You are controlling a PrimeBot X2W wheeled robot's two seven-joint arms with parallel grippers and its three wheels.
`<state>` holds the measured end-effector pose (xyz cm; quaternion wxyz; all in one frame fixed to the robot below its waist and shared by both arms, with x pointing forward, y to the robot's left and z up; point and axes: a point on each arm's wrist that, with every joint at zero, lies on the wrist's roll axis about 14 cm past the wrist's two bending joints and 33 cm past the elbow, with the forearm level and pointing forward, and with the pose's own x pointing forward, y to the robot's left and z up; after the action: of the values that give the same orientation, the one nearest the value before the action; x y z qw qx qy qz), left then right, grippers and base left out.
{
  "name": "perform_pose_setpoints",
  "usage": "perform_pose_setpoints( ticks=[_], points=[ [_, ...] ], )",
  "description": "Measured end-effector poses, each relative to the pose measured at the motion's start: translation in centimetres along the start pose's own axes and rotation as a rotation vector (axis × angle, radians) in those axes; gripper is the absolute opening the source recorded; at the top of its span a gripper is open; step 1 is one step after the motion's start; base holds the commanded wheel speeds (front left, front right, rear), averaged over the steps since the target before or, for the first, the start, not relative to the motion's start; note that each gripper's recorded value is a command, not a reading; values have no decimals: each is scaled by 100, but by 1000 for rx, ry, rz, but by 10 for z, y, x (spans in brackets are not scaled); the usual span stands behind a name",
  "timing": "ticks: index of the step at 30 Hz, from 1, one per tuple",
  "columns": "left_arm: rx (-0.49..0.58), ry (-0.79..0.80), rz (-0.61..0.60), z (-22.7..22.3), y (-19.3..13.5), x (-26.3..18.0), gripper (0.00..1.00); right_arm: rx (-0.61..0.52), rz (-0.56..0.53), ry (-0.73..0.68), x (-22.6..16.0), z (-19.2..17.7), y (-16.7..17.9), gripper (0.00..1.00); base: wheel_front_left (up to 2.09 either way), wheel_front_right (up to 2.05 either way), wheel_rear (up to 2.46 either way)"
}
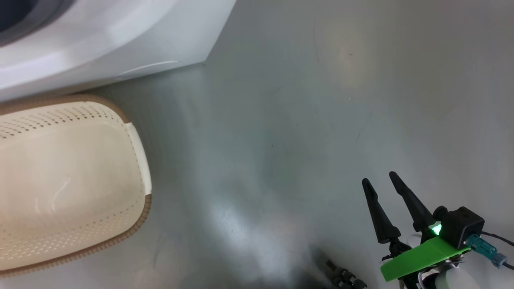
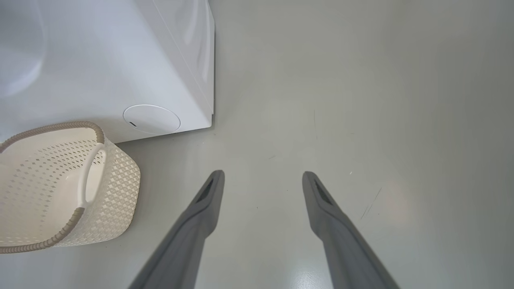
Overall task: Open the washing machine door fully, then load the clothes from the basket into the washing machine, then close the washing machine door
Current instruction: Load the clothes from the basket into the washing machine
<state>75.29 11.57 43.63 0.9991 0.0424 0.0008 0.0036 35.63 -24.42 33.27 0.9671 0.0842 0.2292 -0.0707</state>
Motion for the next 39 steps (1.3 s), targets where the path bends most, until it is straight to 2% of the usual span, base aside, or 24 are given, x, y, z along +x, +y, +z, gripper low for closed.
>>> perform_pose_setpoints(
  ticks=[9,17,22,28,39],
  points=[
    [30,215,-5,-28,-7,-21,100,9,27,-33,0,10,8,100,0,0,0],
    [-5,198,3,-6,-7,-37,100,19,63,-68,1,20,19,100,0,0,0],
    [-24,218,-13,-10,-13,-61,100,20,87,-90,1,27,25,100,0,0,0],
    [-67,238,-3,-9,-5,-88,100,21,117,-127,0,38,33,100,0,0,0],
    [-115,134,-83,19,-10,-142,100,17,178,-194,-7,58,54,100,0,0,0]
  ],
)
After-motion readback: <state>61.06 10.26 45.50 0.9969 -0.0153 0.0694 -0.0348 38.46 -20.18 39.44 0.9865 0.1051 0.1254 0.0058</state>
